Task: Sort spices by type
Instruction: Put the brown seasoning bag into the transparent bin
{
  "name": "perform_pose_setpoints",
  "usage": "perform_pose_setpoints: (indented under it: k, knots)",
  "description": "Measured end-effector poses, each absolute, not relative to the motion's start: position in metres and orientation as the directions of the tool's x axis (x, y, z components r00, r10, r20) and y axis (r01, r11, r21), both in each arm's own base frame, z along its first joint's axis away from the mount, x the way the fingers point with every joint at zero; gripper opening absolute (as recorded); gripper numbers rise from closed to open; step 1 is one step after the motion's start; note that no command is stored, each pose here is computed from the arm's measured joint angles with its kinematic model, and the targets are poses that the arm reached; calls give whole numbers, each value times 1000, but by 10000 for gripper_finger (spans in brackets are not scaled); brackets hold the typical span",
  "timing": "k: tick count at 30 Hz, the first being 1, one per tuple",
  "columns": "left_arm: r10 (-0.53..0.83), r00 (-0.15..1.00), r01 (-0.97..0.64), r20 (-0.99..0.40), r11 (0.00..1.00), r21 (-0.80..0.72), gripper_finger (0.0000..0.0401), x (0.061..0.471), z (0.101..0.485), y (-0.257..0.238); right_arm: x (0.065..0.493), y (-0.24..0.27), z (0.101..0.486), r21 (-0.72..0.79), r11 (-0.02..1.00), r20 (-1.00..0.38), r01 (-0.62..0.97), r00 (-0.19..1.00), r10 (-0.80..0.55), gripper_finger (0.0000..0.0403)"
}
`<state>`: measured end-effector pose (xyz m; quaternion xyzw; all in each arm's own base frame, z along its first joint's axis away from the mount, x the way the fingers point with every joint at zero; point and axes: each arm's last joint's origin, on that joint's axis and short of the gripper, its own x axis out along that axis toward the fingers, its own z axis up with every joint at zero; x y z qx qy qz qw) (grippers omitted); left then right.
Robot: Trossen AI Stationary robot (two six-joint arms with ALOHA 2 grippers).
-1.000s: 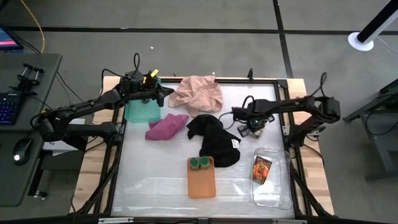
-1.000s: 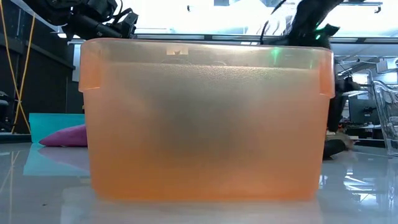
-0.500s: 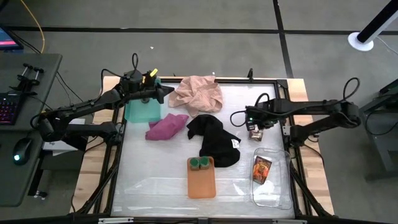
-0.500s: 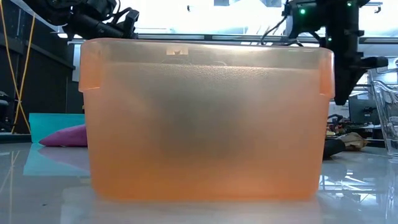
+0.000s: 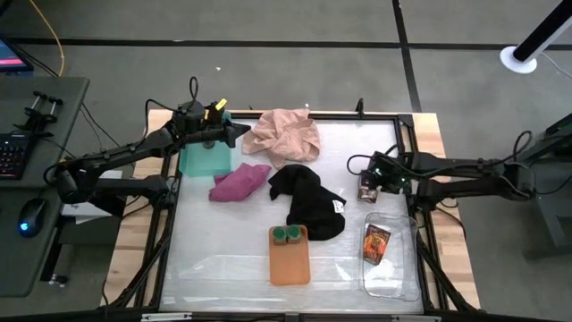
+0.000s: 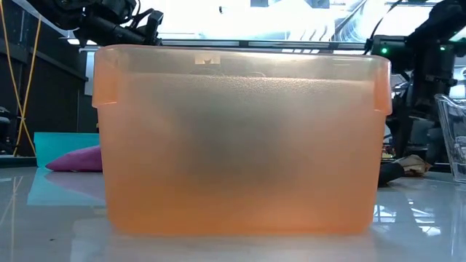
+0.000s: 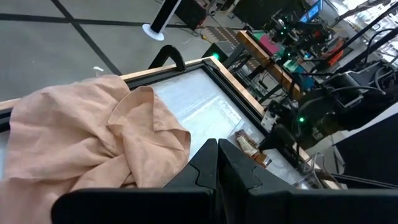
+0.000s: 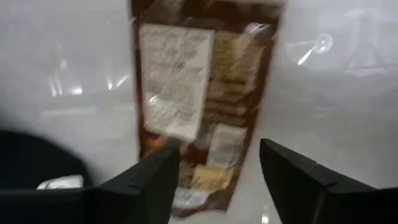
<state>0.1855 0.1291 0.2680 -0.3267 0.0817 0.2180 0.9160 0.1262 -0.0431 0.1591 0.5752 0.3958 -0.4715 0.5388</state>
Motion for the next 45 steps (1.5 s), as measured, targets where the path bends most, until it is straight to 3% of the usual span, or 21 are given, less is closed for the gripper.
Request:
perform_pose_setpoints:
  k: [6, 15, 19, 25, 28, 33, 40, 45]
  knots:
    - [346, 891, -453, -293, 674, -583, 0, 185, 268, 129, 120, -47, 151, 220, -134, -972, 966, 207, -108, 233]
    - [338, 886, -463, -317, 650, -603, 0, 185, 266, 128, 123, -49, 136, 321, -144, -945, 936, 306, -115, 228]
    - [333, 881, -472, -334, 643, -603, 0, 185, 264, 128, 123, -49, 136, 324, -154, -944, 934, 308, -119, 172]
    - [333, 881, -472, -335, 649, -596, 0, 184, 264, 128, 124, -50, 136, 331, -141, -941, 933, 315, -123, 18]
    - [333, 881, -472, -335, 660, -585, 0, 185, 264, 128, 125, -50, 139, 345, -131, -936, 930, 329, -125, 14]
    - [335, 881, -473, -334, 666, -577, 0, 184, 264, 128, 132, -53, 177, 384, -8, -914, 923, 379, -144, 4]
    - [339, 879, -474, -334, 687, -550, 0, 184, 264, 128, 129, -40, 272, 504, 219, -836, 835, 535, -119, 2]
    - [339, 879, -475, -336, 689, -548, 0, 185, 263, 129, 115, -12, 319, 529, 216, -840, 821, 543, -6, 1]
